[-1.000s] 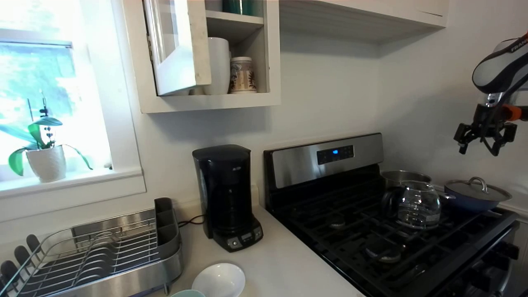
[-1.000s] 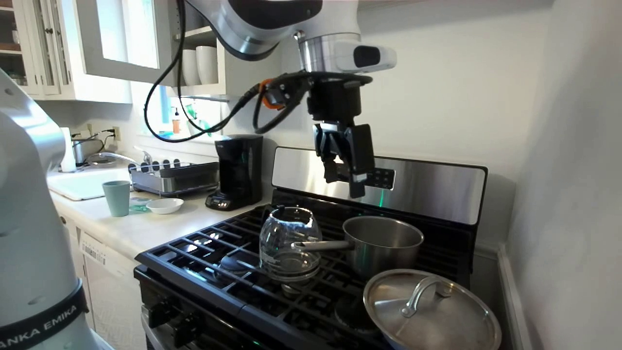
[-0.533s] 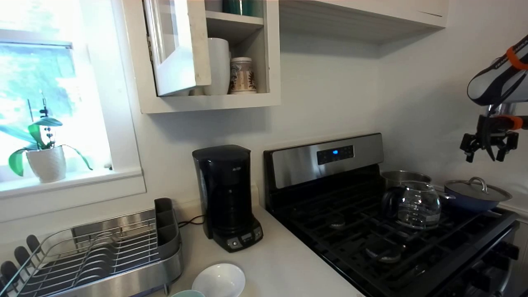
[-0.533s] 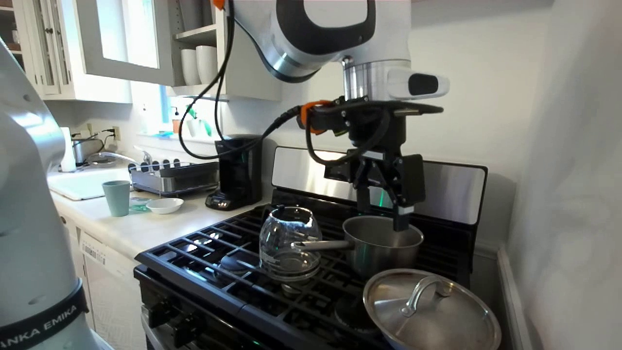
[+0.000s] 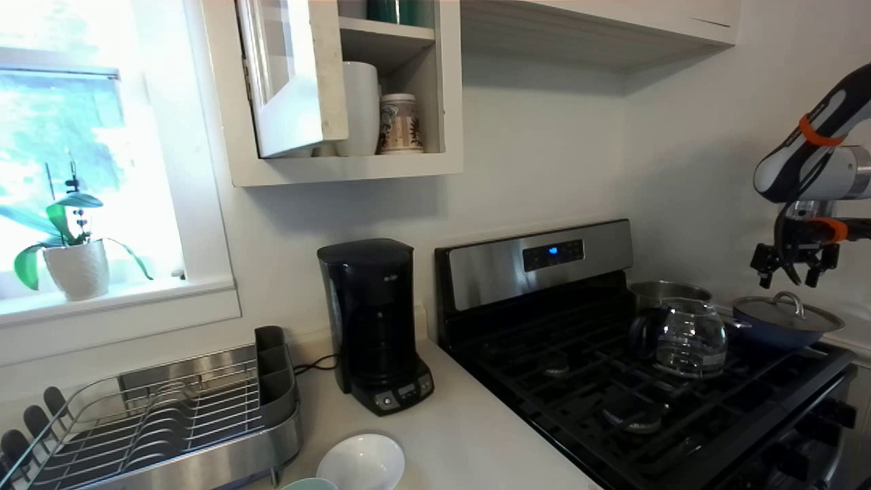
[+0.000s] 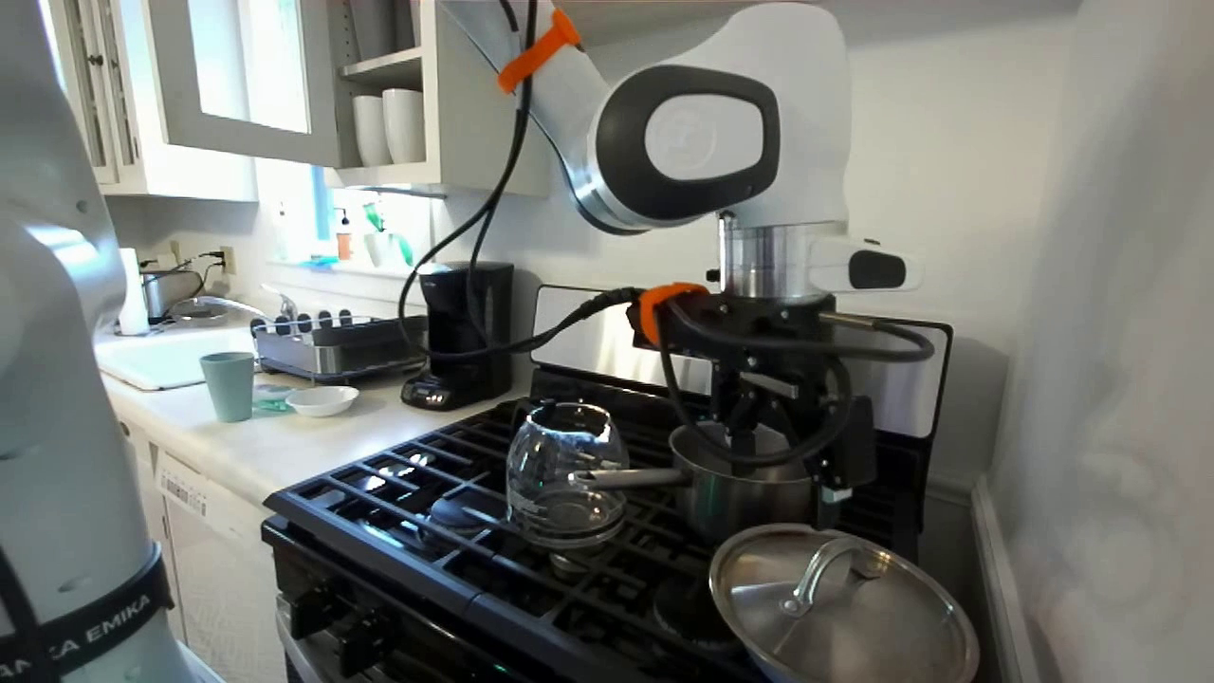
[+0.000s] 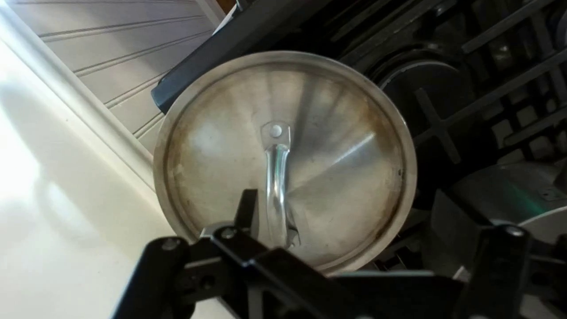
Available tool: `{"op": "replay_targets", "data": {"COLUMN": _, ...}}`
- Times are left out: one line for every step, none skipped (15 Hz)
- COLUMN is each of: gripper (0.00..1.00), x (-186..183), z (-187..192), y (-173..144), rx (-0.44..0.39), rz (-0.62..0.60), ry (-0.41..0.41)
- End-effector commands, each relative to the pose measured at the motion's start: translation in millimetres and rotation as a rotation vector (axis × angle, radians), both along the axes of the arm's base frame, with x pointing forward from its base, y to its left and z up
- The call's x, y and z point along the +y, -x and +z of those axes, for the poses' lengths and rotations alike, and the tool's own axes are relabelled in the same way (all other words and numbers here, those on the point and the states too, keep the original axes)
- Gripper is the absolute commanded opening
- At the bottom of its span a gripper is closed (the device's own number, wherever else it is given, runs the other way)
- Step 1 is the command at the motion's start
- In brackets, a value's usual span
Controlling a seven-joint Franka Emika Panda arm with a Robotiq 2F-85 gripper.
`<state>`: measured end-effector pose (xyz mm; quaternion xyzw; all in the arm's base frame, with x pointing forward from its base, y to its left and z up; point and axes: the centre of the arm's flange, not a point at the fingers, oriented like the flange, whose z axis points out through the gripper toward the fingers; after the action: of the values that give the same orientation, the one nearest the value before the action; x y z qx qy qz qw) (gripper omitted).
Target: Put the lid on the pot
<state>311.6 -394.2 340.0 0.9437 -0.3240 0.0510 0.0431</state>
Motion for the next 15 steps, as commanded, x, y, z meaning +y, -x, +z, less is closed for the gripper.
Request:
{"op": "replay_targets", "data": {"gripper": 1.0, "x": -24.3, "z": -23.4, "y": -13.5, "rx": -0.032, "rz": 0.018, "ry": -0.017}}
{"op": "replay_targets", "data": {"gripper": 1.0, "x": -28.7, "z": -26.0, "y": -14.1, "rx": -0.04, "rz": 0.012, "ry": -0.016}}
{"op": "replay_targets", "data": {"gripper": 1.0, "x": -32.3, "z": -28.3, "y": -14.0, "rx": -0.039, "rz": 0.008, "ry": -0.016}}
{"op": "replay_targets", "data": {"gripper": 1.0, "x": -35.4, "z": -30.2, "y": -13.6, "rx": -0.036, "rz": 0.006, "ry": -0.018}}
{"op": "replay_targets", "data": {"gripper": 1.0, "x": -38.8, "z": -30.5, "y": -12.5, "rx": -0.035, "rz": 0.003, "ry": -0.018}}
{"op": "replay_targets", "data": {"gripper": 1.0, "x": -41.4, "z": -32.0, "y": -12.1, "rx": -0.03, "rz": 0.0, "ry": -0.024}}
{"op": "replay_targets", "data": {"gripper": 1.0, "x": -44.4, "z": -32.3, "y": -10.9, "rx": -0.024, "rz": -0.002, "ry": -0.033}}
{"op": "replay_targets", "data": {"gripper": 1.0, "x": -46.5, "z": -34.8, "y": -10.6, "rx": -0.022, "rz": -0.003, "ry": -0.031}}
{"op": "replay_targets", "data": {"gripper": 1.0, "x": -48.7, "z": -37.0, "y": -10.4, "rx": -0.022, "rz": -0.007, "ry": -0.03}}
{"op": "replay_targets", "data": {"gripper": 1.0, "x": -50.9, "z": -38.9, "y": -10.0, "rx": -0.023, "rz": -0.013, "ry": -0.03}}
{"op": "replay_targets", "data": {"gripper": 0.96, "x": -52.6, "z": -41.1, "y": -9.7, "rx": -0.022, "rz": -0.019, "ry": -0.036}}
{"op": "replay_targets", "data": {"gripper": 0.76, "x": -53.9, "z": -42.4, "y": -9.5, "rx": -0.024, "rz": -0.024, "ry": -0.038}}
{"op": "replay_targets", "data": {"gripper": 0.72, "x": -54.7, "z": -43.2, "y": -9.1, "rx": -0.031, "rz": -0.028, "ry": -0.038}}
{"op": "replay_targets", "data": {"gripper": 0.69, "x": -55.6, "z": -42.6, "y": -8.6, "rx": -0.035, "rz": -0.033, "ry": -0.043}}
{"op": "replay_targets", "data": {"gripper": 0.63, "x": -56.1, "z": -42.5, "y": -8.0, "rx": -0.033, "rz": -0.036, "ry": -0.047}}
